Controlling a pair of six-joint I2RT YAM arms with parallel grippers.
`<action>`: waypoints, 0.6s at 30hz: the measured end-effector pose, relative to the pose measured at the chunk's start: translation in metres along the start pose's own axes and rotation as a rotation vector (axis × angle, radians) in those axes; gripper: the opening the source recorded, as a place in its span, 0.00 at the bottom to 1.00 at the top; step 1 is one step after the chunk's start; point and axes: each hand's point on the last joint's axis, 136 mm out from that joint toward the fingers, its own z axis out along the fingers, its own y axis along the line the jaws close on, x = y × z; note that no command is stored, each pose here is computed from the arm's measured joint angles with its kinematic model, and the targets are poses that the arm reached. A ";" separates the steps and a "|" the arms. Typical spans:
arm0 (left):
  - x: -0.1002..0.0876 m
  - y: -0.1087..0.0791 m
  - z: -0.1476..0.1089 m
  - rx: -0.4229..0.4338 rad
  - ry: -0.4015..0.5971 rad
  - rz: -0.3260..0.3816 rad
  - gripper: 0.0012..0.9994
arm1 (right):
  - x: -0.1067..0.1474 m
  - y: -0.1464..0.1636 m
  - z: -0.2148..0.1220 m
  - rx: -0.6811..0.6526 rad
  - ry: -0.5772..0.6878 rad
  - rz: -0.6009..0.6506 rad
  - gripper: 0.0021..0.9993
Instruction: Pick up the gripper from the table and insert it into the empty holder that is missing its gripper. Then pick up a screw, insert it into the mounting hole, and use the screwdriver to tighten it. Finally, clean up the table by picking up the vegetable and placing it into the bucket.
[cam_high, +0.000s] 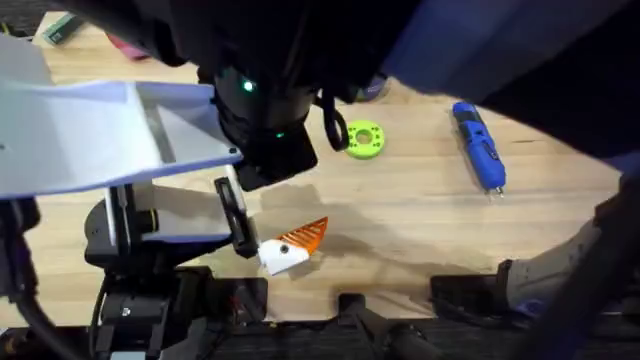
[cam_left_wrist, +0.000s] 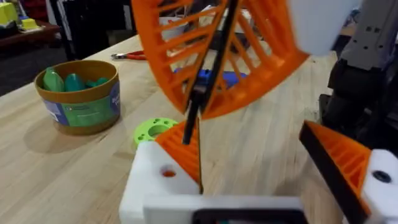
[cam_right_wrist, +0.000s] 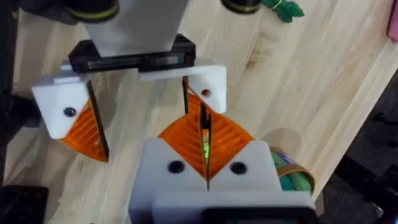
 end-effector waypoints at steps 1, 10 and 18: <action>0.000 0.000 0.000 0.000 0.000 0.000 0.99 | 0.000 0.000 0.000 0.000 0.000 -0.002 0.00; 0.000 0.000 0.000 0.000 0.000 0.000 0.99 | -0.002 0.000 0.005 -0.006 0.010 -0.005 0.00; 0.000 0.000 0.000 0.002 0.000 -0.004 0.99 | -0.001 0.000 0.022 -0.024 0.047 -0.009 0.00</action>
